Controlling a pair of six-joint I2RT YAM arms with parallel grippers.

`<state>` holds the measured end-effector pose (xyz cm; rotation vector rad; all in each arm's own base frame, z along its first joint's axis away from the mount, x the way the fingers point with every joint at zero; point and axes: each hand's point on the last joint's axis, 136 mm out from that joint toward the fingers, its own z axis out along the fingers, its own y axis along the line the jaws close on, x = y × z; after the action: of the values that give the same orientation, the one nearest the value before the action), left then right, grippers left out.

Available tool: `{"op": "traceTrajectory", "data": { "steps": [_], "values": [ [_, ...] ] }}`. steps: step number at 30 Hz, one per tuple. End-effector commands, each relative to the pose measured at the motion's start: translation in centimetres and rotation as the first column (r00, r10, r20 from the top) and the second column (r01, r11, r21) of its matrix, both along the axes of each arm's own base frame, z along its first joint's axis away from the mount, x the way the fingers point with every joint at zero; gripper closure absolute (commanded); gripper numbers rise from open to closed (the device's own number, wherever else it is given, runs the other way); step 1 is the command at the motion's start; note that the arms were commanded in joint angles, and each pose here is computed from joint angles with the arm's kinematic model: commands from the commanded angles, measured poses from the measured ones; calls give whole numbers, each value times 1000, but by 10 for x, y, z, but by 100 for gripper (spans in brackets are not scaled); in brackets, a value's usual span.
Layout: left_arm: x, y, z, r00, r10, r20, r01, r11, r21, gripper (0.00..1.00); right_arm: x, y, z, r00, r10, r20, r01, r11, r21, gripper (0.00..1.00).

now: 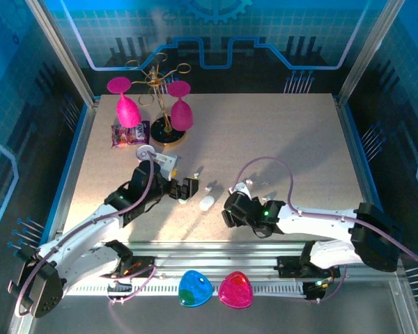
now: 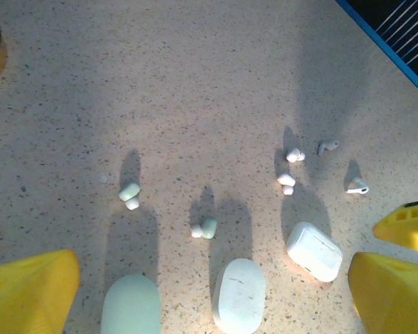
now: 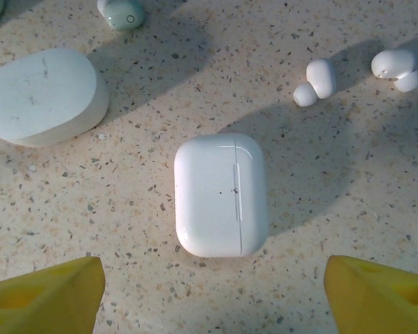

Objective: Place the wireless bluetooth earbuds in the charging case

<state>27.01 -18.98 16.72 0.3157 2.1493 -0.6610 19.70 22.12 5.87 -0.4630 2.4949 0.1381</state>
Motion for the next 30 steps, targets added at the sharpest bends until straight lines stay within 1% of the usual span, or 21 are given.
{"op": "traceTrajectory", "data": {
  "steps": [1,3,5,9,10,14,16,19,27,30],
  "values": [
    [-7,-9,2,1000,-21,-16,20,999,-42,1,5,-2,-5,998,-46,-34,46,999,-2,27],
    [-10,-9,-2,999,-23,-28,22,999,-40,1,7,-2,-8,998,-44,-48,44,999,1,30],
    [-12,-8,-4,999,-18,-34,17,999,-38,1,8,-1,-10,998,-39,-57,39,999,10,36],
    [-12,-9,-4,999,-16,-35,14,999,-39,1,12,-1,-15,997,-32,-71,33,999,4,40],
    [-12,-10,-3,999,-16,-33,15,999,-38,1,13,-1,-16,997,-28,-74,28,1000,1,42],
    [-11,-13,1,999,-21,-33,20,999,-35,1,14,2,-22,996,-14,-85,13,1000,-13,43],
    [-10,-14,3,999,-23,-33,22,999,-37,1,14,3,-25,996,-8,-88,6,1000,-23,41],
    [-11,-15,2,999,-24,-36,23,999,-34,1,15,3,-30,996,-4,-91,0,999,-44,40],
    [-13,-16,2,999,-22,-47,20,999,-40,1,24,7,-38,997,15,-82,-22,996,-91,44],
    [-14,-16,3,999,-22,-47,20,999,-40,1,26,8,-39,997,17,-79,-25,995,-97,49]
  ]
}}
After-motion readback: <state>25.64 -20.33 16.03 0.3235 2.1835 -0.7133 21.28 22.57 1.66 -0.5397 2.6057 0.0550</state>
